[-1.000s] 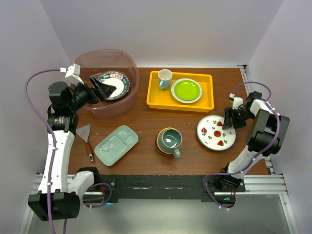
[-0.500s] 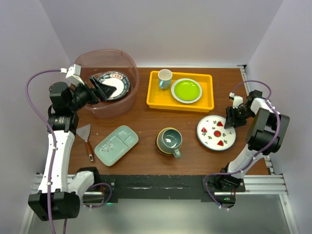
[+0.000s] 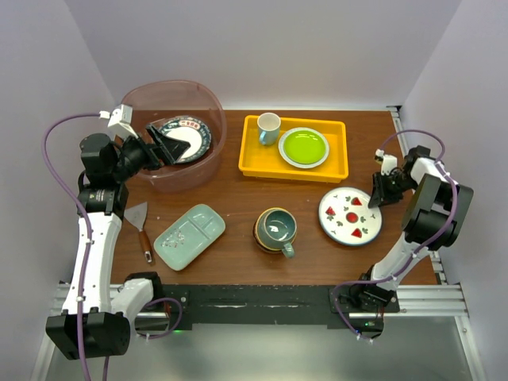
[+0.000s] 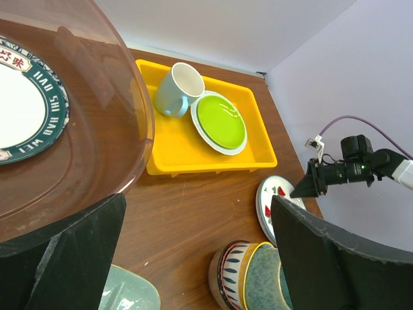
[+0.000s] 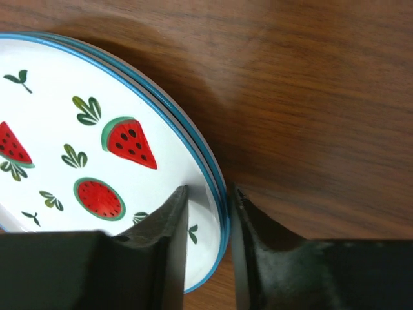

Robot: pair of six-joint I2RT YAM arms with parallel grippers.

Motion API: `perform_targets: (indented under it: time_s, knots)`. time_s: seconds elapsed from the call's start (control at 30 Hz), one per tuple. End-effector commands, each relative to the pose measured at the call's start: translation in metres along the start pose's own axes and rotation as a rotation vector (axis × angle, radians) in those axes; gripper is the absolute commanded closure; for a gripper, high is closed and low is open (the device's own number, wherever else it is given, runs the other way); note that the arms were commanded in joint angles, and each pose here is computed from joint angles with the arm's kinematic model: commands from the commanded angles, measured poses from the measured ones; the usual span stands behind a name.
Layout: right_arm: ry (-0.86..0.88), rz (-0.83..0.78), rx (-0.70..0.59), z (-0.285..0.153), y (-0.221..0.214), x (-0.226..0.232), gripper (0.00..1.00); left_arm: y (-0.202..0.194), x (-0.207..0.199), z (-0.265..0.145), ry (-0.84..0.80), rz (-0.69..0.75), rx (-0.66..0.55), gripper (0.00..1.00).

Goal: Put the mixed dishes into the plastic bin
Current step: Pick up the plate at the center of the board.

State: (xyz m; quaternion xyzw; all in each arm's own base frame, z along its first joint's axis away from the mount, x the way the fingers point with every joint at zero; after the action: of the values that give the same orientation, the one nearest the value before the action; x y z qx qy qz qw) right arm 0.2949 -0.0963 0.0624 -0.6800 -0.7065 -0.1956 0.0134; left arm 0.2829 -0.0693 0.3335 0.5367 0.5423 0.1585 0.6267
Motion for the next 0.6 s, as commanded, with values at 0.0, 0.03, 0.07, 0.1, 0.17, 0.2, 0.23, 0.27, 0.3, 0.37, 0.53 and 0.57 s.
perform_targets:
  time_s: [0.0, 0.03, 0.07, 0.1, 0.17, 0.2, 0.23, 0.27, 0.3, 0.37, 0.53, 0.57]
  knots:
    - [0.053, -0.030, 0.053, 0.014, -0.009, 0.003, 0.81, 0.005, -0.009, 0.000, -0.047, 0.013, -0.021, 0.00]
    - [0.064, -0.029, 0.053, 0.014, -0.009, 0.004, 0.87, 0.004, -0.008, 0.000, -0.049, 0.010, -0.017, 0.00]
    - [0.068, -0.033, 0.055, 0.014, -0.010, 0.006, 0.89, 0.005, -0.009, 0.000, -0.051, 0.011, -0.018, 0.00]
    - [0.071, -0.041, 0.049, 0.012, -0.009, 0.007, 0.92, 0.005, -0.009, 0.000, -0.054, 0.009, -0.018, 0.00]
    - [0.079, -0.045, 0.042, 0.010, -0.009, 0.008, 0.99, 0.005, -0.010, 0.001, -0.062, 0.008, -0.019, 0.00]
    - [0.080, -0.056, 0.033, 0.007, -0.007, 0.010, 1.00, 0.006, -0.010, 0.001, -0.062, 0.007, -0.020, 0.00]
    - [0.081, -0.061, 0.030, 0.005, -0.007, 0.011, 1.00, 0.005, -0.010, 0.001, -0.068, 0.007, -0.018, 0.00]
    - [0.087, -0.066, 0.022, 0.003, -0.006, 0.012, 1.00, 0.005, -0.011, 0.002, -0.072, 0.003, -0.018, 0.00]
    - [0.084, -0.076, 0.008, -0.002, -0.004, 0.013, 1.00, 0.005, -0.011, 0.002, -0.075, 0.002, -0.017, 0.00]
    - [0.086, -0.086, -0.001, -0.006, -0.004, 0.016, 1.00, 0.006, -0.012, 0.002, -0.082, 0.003, -0.022, 0.00]
    - [0.082, -0.114, -0.046, -0.022, 0.002, 0.022, 1.00, 0.006, -0.013, 0.002, -0.093, 0.003, -0.020, 0.00]
    - [0.077, -0.120, -0.055, -0.026, 0.004, 0.022, 1.00, 0.005, -0.013, 0.002, -0.093, 0.004, -0.019, 0.00]
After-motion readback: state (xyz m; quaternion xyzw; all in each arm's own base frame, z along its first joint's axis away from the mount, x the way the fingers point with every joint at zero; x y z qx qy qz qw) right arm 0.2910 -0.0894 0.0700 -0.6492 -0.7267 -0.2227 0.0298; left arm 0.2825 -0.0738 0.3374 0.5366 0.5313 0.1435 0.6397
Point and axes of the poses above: each gripper's point midway between its finger pads, its own z axis out along the fingers, its own x axis along the line the jaws close on, y = z × x, the point moved 4 cm from there along -z, back along the fingers, and after that the axes turned 7 degrees about z, right-handed, at the moved point
